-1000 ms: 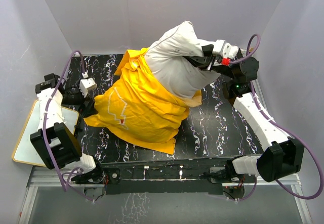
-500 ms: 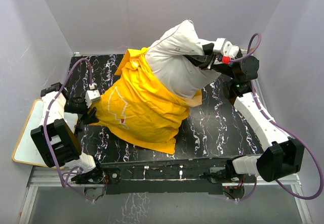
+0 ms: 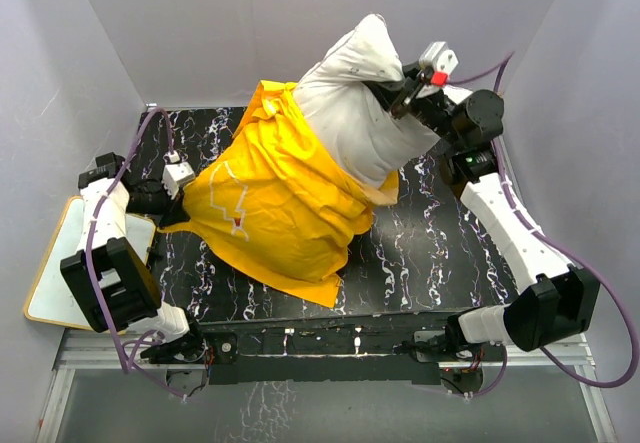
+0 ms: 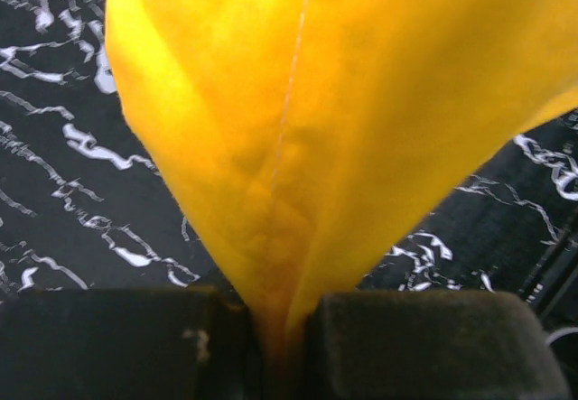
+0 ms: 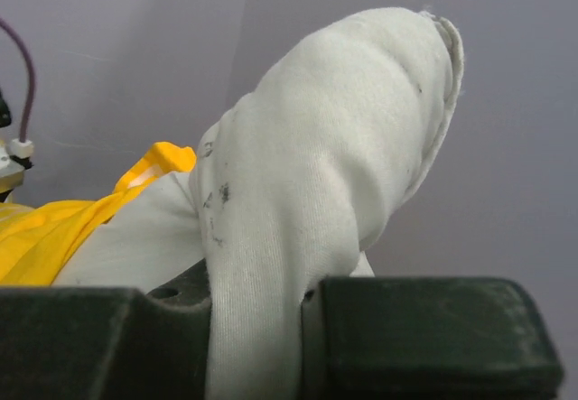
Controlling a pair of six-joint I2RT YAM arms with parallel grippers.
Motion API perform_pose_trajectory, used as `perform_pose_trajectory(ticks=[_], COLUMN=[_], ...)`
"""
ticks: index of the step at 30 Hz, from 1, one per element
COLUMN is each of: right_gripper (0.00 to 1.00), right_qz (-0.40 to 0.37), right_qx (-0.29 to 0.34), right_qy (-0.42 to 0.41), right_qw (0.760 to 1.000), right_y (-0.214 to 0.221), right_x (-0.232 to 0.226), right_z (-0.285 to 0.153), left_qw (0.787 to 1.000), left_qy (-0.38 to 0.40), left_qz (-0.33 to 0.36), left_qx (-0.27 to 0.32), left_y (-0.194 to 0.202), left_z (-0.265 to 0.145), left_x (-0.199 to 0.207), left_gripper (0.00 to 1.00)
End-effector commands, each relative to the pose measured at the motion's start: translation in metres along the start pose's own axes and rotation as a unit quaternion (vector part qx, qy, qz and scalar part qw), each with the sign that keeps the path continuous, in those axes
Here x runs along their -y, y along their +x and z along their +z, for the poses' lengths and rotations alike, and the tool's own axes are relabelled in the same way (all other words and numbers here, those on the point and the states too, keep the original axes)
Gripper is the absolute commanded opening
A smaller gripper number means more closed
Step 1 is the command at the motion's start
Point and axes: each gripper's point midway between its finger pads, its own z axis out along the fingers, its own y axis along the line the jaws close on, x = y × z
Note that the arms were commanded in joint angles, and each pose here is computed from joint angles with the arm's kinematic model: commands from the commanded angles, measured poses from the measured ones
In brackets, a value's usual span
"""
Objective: Remove the pillowcase from the pillow
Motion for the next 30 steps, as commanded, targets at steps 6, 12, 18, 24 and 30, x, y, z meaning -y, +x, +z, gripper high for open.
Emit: perform_pose_trajectory(ticks=[6,12,18,24,30], right_gripper=[0.08,0.08,0.08,0.08,0.08], right_qz=[-0.06,-0.043,-0.058,-0.064,-0.076], right_qx=[0.049,0.027,0.014,0.023,0.051], right_qy=[0.355,0.477,0.563,0.619,0.658], right_qw=[0.932,0.878,0.824,0.783,0.747], right_y=[-0.074,-0.078,-0.09,-0.104,-0.139], right_x=[0.127,0.172,0.191,0.2,0.21], right_z=[-0.048,-0.09,-0.143,-0.173,-0.187], left_qw=[0.977,0.966,0.954,0.944,0.926], left_qy=[-0.177,-0.223,-0.263,-0.287,-0.334], left_qz=[-0.047,-0.063,-0.078,-0.092,-0.1], left_qx=[-0.11,-0.116,-0.124,-0.132,-0.145], left_y=[0.047,0.052,0.067,0.077,0.083], left_z=[-0.035,-0.059,-0.076,-0.087,-0.1], left_x=[-0.077,-0.101,-0.122,-0.143,-0.17], left_gripper=[0.0,0.0,0.0,0.0,0.0])
